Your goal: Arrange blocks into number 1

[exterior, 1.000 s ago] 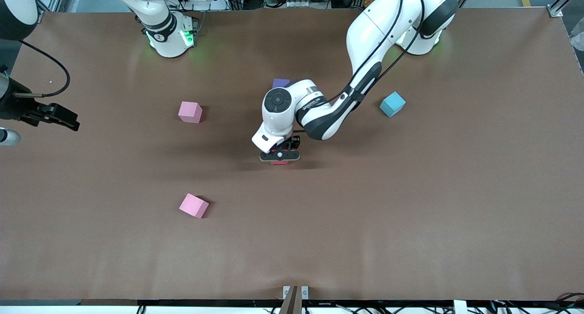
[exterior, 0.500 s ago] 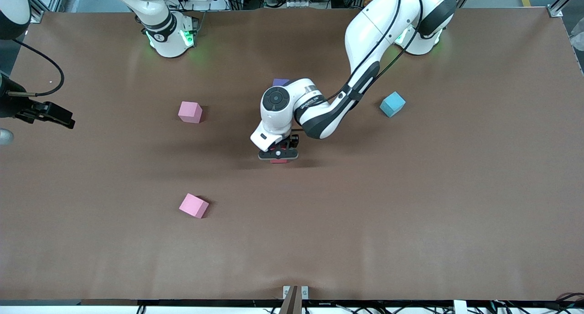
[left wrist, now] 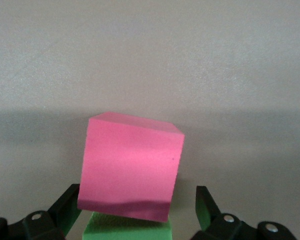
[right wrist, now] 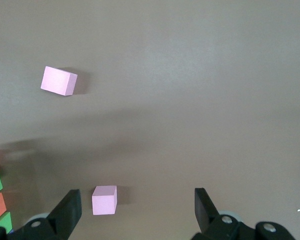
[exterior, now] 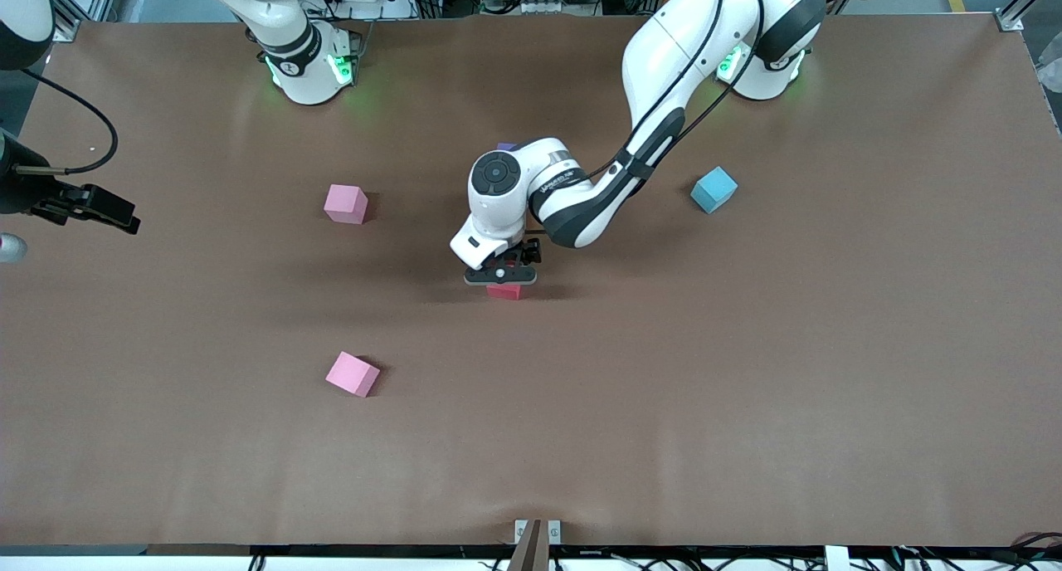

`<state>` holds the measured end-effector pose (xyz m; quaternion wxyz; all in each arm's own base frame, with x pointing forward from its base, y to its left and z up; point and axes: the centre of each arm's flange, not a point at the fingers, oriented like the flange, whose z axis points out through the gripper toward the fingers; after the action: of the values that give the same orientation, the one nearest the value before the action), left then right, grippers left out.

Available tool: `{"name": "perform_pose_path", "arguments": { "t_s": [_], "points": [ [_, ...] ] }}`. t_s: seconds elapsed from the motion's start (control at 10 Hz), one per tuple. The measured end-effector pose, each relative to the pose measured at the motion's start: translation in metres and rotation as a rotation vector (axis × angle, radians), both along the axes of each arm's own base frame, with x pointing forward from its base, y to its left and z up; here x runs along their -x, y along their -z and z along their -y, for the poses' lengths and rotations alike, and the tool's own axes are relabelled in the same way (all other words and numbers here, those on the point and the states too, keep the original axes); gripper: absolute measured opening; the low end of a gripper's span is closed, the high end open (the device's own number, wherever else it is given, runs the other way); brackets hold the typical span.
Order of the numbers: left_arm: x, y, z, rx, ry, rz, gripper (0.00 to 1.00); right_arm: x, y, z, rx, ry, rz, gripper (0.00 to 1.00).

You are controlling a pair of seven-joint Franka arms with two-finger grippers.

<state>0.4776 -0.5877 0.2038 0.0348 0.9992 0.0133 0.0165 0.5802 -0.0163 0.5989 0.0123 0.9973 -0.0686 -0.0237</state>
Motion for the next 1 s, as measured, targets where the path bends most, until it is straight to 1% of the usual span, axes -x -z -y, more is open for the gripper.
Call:
{"name": "perform_pose_path", "arguments": {
  "t_s": [0.2,0.5,0.7,0.9,1.0],
  "points": [
    [-0.006,-0.011,-0.001,0.006,-0.007,0.013,1.0,0.0,-0.001,-0.003,-0.037,0.004,0.004,1.0],
    [-0.016,-0.035,-0.011,-0.022,-0.024,0.018,1.0,-0.001,-0.003,-0.002,-0.047,0.007,0.009,1.0],
    [-0.03,-0.059,-0.026,-0.05,-0.051,0.02,1.0,-0.001,-0.004,-0.002,-0.048,0.007,0.011,1.0],
    [-0.06,-0.095,-0.061,-0.083,-0.113,0.022,1.0,-0.001,-0.004,-0.002,-0.049,0.007,0.012,1.0],
    [-0.079,-0.114,-0.088,-0.107,-0.159,0.017,1.0,-0.001,-0.004,-0.002,-0.049,0.008,0.012,1.0]
  ]
}}
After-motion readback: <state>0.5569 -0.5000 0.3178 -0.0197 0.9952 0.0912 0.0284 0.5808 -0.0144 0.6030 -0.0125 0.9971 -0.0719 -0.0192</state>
